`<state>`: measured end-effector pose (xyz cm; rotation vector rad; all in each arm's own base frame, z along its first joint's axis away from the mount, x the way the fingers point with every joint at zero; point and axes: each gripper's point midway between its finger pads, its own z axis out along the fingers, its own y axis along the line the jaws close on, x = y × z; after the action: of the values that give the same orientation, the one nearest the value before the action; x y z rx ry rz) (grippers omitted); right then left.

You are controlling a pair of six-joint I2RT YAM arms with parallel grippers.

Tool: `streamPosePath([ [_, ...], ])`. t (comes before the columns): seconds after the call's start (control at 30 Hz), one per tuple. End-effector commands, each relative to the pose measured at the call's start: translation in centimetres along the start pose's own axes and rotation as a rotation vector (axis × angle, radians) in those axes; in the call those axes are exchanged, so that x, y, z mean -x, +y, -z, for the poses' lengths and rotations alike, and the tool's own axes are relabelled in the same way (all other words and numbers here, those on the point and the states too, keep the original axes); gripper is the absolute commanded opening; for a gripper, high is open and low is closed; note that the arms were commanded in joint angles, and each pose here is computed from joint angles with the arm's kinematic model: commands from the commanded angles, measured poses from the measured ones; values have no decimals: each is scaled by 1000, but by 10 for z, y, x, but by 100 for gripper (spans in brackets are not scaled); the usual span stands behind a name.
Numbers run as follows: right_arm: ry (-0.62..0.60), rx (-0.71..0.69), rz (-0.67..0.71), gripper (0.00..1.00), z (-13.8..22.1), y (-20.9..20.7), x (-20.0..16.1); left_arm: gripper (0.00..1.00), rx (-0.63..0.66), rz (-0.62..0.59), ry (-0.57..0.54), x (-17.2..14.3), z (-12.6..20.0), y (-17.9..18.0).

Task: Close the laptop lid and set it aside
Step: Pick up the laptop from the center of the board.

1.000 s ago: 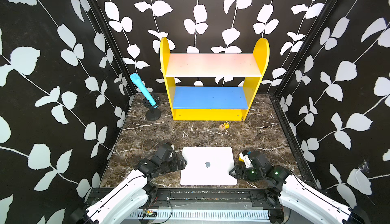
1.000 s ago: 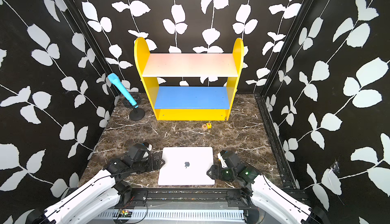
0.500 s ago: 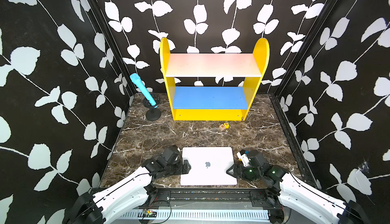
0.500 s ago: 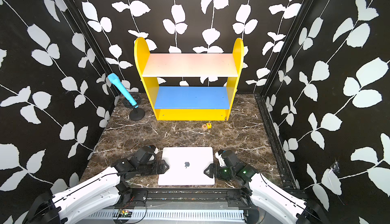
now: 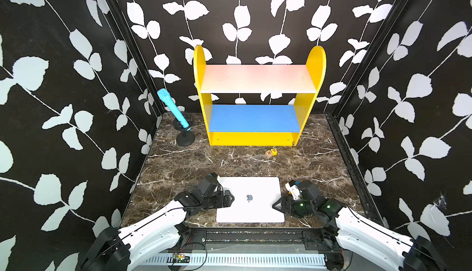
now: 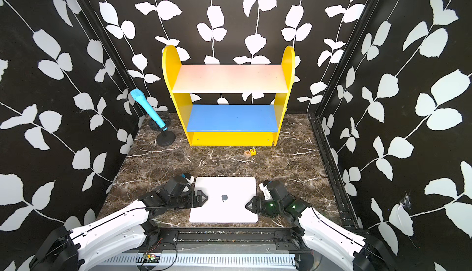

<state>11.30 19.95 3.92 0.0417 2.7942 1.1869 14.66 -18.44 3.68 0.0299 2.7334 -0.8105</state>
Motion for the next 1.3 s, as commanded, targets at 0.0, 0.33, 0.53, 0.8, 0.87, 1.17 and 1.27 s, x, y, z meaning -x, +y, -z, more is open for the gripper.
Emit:
streamPosePath([
  [0.0, 34, -43, -34, 75, -9, -21, -11, 93, 34, 41, 125, -37, -13, 24],
  [0.33, -3, 45, -44, 70, -8, -4, -4, 92, -93, 58, 58, -26, -13, 4],
  [0.53, -41, 101, -57, 67, -7, 4, 2, 90, -196, 59, 29, -21, -11, -13],
  [0.8, -75, 131, -63, 59, -5, 9, 7, 88, -286, 44, 40, -20, -9, -30],
  [0.87, -77, 136, -66, 58, -4, 9, 7, 88, -298, 41, 31, -19, -8, -33],
  [1.17, -109, 178, -67, 50, 3, 19, 11, 87, -362, 48, -24, -11, 2, -42],
  [1.27, -120, 193, -67, 48, 6, 23, 13, 86, -387, 56, -40, -9, 5, -46],
])
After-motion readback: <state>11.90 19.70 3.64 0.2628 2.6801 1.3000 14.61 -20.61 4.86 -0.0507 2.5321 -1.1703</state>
